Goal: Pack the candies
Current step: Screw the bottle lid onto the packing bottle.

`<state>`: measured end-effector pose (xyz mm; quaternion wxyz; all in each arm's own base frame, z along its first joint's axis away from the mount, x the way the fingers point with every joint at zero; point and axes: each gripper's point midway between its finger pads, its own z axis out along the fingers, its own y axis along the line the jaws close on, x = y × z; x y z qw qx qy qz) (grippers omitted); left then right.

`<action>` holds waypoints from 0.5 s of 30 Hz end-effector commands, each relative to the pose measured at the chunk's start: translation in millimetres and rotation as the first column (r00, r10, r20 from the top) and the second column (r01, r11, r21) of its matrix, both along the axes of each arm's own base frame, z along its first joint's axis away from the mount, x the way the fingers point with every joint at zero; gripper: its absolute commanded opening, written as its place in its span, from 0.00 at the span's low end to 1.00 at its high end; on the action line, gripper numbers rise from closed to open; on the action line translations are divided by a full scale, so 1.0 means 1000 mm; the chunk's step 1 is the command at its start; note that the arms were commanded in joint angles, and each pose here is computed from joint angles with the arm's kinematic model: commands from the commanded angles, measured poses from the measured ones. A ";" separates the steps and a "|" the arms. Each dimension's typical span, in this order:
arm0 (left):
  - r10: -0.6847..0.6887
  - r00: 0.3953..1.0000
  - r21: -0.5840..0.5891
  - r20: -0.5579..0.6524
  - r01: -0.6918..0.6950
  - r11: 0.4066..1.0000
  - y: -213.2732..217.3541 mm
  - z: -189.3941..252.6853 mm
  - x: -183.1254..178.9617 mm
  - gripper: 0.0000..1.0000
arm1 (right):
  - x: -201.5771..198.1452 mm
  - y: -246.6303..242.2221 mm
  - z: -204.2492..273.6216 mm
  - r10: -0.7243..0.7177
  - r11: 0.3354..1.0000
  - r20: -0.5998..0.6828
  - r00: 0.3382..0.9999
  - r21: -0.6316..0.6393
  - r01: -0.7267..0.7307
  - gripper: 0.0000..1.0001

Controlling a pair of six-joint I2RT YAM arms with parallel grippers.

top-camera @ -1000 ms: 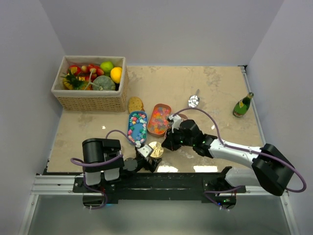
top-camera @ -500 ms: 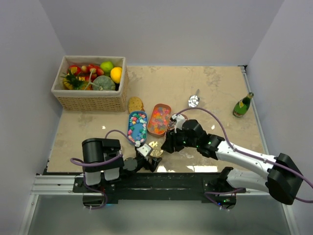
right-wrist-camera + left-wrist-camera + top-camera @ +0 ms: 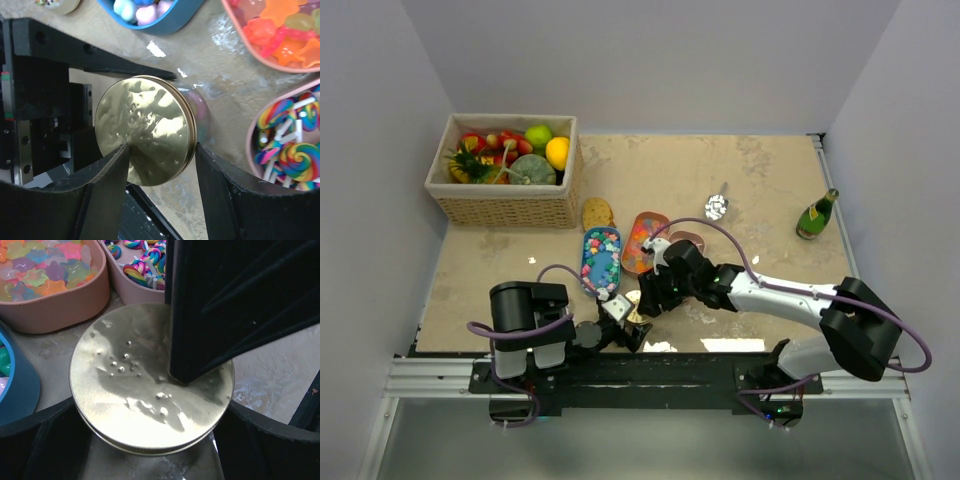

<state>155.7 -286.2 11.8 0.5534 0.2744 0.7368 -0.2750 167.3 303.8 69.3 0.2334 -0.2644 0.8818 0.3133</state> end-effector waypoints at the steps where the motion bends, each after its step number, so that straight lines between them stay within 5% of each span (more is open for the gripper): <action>1: -0.056 0.998 -0.146 0.012 0.057 0.988 -0.013 0.025 -0.007 0.96 | -0.012 0.000 -0.003 0.040 0.998 -0.013 0.999 -0.043 -0.040 0.58; 15: -0.089 0.996 -0.147 0.020 0.091 0.985 -0.011 0.024 -0.012 0.97 | 0.002 -0.033 -0.018 -0.079 0.954 0.038 0.996 -0.287 0.087 0.55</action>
